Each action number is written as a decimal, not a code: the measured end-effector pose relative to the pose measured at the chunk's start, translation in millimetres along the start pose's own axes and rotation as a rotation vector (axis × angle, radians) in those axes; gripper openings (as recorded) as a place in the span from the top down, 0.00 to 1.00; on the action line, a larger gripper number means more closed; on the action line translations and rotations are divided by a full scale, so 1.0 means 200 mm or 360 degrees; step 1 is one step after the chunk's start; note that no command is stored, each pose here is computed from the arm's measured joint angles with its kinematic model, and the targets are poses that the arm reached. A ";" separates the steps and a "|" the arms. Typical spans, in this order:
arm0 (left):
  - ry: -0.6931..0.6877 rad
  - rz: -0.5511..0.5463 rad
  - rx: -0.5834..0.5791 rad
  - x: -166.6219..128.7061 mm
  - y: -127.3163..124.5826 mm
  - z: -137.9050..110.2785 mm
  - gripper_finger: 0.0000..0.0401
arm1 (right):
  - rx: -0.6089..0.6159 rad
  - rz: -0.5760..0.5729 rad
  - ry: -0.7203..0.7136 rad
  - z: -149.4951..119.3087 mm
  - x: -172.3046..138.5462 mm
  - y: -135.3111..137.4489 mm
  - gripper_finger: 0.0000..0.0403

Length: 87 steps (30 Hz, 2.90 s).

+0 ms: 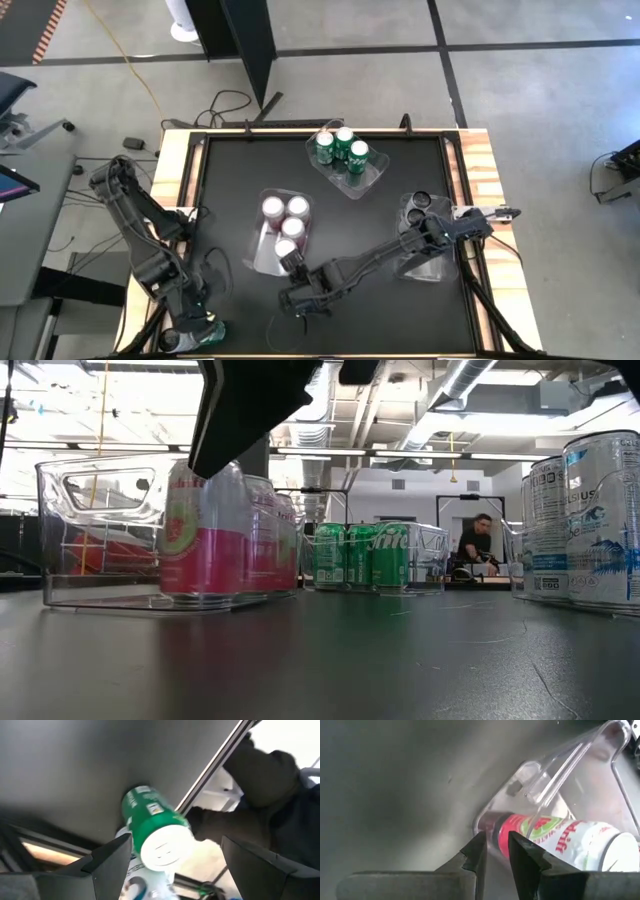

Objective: Sort soda cans
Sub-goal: Put the green soda can into the middle transparent bin

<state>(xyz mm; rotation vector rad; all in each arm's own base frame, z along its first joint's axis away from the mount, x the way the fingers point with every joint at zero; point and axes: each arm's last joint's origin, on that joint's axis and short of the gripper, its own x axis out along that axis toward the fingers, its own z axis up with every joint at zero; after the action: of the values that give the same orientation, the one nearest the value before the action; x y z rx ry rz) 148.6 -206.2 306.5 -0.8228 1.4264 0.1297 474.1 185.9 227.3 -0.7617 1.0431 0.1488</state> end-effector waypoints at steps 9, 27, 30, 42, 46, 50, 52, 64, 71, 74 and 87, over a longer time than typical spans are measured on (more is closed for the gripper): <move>0.0127 -0.0133 -0.0179 -0.02 -0.04 0.05 0.25 | -0.0086 0.0009 0.0014 -0.01 0.01 -0.01 0.74; 0.0408 0.0222 -0.0025 0.22 -0.06 0.00 0.13 | -0.0132 0.0082 0.0200 -0.08 0.05 0.03 0.74; 0.0398 0.0236 -0.0016 0.22 -0.05 0.00 0.13 | -0.0109 0.0082 0.0198 -0.08 0.05 0.04 0.74; 0.0296 0.0261 -0.0046 0.22 -0.05 -0.02 0.13 | -0.0096 0.0100 0.0205 -0.07 0.03 0.08 0.74; 0.0273 0.0210 -0.0038 0.22 -0.06 -0.02 0.13 | -0.0095 0.0101 0.0205 -0.07 0.03 0.08 0.74; 0.0265 0.0212 -0.0040 0.23 -0.06 -0.03 0.13 | -0.0095 0.0101 0.0205 -0.07 0.03 0.08 0.74; 0.0258 0.0216 -0.0042 0.23 -0.06 -0.04 0.13 | -0.0095 0.0101 0.0205 -0.07 0.03 0.08 0.74; 0.0226 0.0278 -0.0005 0.34 -0.08 -0.05 0.13 | -0.0085 0.0099 0.0202 -0.07 0.03 0.08 0.74; 0.0203 0.0354 0.0032 0.41 -0.08 -0.06 0.13 | -0.0070 0.0099 0.0203 -0.07 0.03 0.08 0.74; 0.0210 0.0390 0.0062 0.45 -0.08 -0.06 0.13 | -0.0069 0.0099 0.0203 -0.07 0.03 0.08 0.74; 0.0231 0.0538 0.0242 0.61 -0.06 -0.08 0.13 | -0.0050 0.0101 0.0213 -0.07 0.03 0.08 0.74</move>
<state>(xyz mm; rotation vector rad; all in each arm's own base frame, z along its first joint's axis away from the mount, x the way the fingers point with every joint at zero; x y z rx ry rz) 164.9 -272.1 202.9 -0.4690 1.6836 0.2191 458.7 188.3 210.8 -0.7757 1.1951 0.1705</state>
